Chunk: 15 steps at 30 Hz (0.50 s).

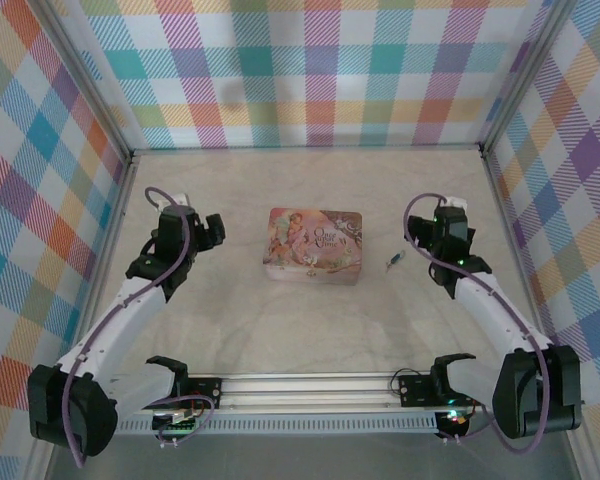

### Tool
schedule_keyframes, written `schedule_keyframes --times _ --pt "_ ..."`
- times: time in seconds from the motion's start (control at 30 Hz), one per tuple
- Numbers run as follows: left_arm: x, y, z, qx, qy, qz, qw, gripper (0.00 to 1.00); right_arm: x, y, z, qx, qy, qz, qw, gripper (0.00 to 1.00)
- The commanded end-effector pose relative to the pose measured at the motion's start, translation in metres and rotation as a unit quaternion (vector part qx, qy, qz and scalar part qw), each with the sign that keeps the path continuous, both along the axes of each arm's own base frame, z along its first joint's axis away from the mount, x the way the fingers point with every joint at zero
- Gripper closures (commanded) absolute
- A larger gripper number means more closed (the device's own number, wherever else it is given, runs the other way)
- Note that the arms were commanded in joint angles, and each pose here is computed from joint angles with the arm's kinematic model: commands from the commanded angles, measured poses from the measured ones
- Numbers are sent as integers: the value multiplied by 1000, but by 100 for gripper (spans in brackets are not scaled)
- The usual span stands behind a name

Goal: Unlock a padlock with a key

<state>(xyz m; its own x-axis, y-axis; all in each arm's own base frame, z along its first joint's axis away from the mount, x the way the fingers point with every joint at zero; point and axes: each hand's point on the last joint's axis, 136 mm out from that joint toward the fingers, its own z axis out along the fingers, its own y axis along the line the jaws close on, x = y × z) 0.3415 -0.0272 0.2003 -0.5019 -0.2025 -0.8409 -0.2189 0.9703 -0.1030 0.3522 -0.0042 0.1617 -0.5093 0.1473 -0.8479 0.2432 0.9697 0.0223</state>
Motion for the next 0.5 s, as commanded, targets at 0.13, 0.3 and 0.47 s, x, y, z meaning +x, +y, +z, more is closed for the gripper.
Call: schedule_keyframes --times 0.13,0.3,0.47 --pt "26 61 -45 51 -40 81 995 0 16 -15 -24 -47 -61 -23 997 0" --pt "41 68 -91 43 -36 90 994 0 31 -10 -40 -70 -99 3 993 0" --pt "46 59 -104 47 -69 58 995 0 37 12 -51 -45 -121 72 989 0"
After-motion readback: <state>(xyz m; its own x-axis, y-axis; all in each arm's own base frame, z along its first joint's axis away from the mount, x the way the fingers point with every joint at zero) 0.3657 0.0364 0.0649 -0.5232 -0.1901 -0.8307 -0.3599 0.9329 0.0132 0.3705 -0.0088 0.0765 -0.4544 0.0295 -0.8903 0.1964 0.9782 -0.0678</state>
